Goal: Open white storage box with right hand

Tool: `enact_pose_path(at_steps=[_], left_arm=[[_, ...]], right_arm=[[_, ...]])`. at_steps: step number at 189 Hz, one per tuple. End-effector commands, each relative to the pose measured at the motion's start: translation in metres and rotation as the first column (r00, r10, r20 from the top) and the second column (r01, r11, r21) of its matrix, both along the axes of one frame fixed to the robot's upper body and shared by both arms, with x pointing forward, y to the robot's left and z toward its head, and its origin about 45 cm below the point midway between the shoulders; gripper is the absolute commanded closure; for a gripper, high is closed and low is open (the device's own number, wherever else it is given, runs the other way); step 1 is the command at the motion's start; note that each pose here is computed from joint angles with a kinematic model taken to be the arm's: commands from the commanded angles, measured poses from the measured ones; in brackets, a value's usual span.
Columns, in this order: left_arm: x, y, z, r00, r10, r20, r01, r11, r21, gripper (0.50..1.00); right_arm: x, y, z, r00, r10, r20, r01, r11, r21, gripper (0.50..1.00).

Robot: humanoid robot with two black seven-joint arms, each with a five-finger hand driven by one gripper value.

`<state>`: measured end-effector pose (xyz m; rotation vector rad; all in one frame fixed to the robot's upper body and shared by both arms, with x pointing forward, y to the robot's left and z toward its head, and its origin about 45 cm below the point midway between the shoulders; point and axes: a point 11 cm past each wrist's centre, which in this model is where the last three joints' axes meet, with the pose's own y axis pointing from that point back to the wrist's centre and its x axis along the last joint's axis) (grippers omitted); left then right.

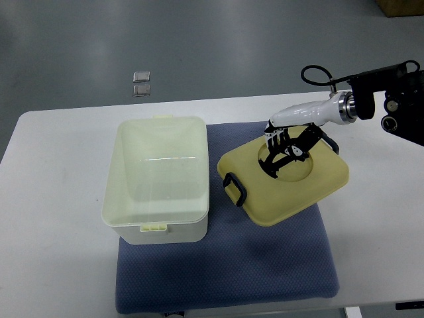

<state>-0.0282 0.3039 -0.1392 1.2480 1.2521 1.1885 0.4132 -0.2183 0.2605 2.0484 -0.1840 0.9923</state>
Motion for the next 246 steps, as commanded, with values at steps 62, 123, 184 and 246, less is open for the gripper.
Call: enact_pose_path(at_steps=[62, 123, 184, 246], left_arm=[[0.0, 0.0, 0.0, 1.0, 0.001, 0.0, -0.001, 1.0, 0.001, 0.5], [0.0, 0.0, 0.0, 1.0, 0.001, 0.0, -0.001, 1.0, 0.001, 0.5], [0.0, 0.0, 0.0, 1.0, 0.001, 0.001, -0.001, 1.0, 0.001, 0.5], [0.0, 0.0, 0.0, 1.0, 0.0, -0.001, 0.0, 1.0, 0.001, 0.5]], right_arm=[[-0.009, 0.03, -0.043, 0.999, 0.013, -0.033, -0.011, 0.998, 0.057, 1.0], [-0.011, 0.037, -0.057, 0.999, -0.006, -0.033, 0.01, 0.995, 0.094, 0.572], [0.017, 0.03, -0.013, 0.991, -0.134, -0.016, 0.134, 0.952, 0.277, 0.572], [0.061, -0.031, 0.014, 0.817, -0.437, -0.376, 0.566, 0.49, 0.663, 0.572]])
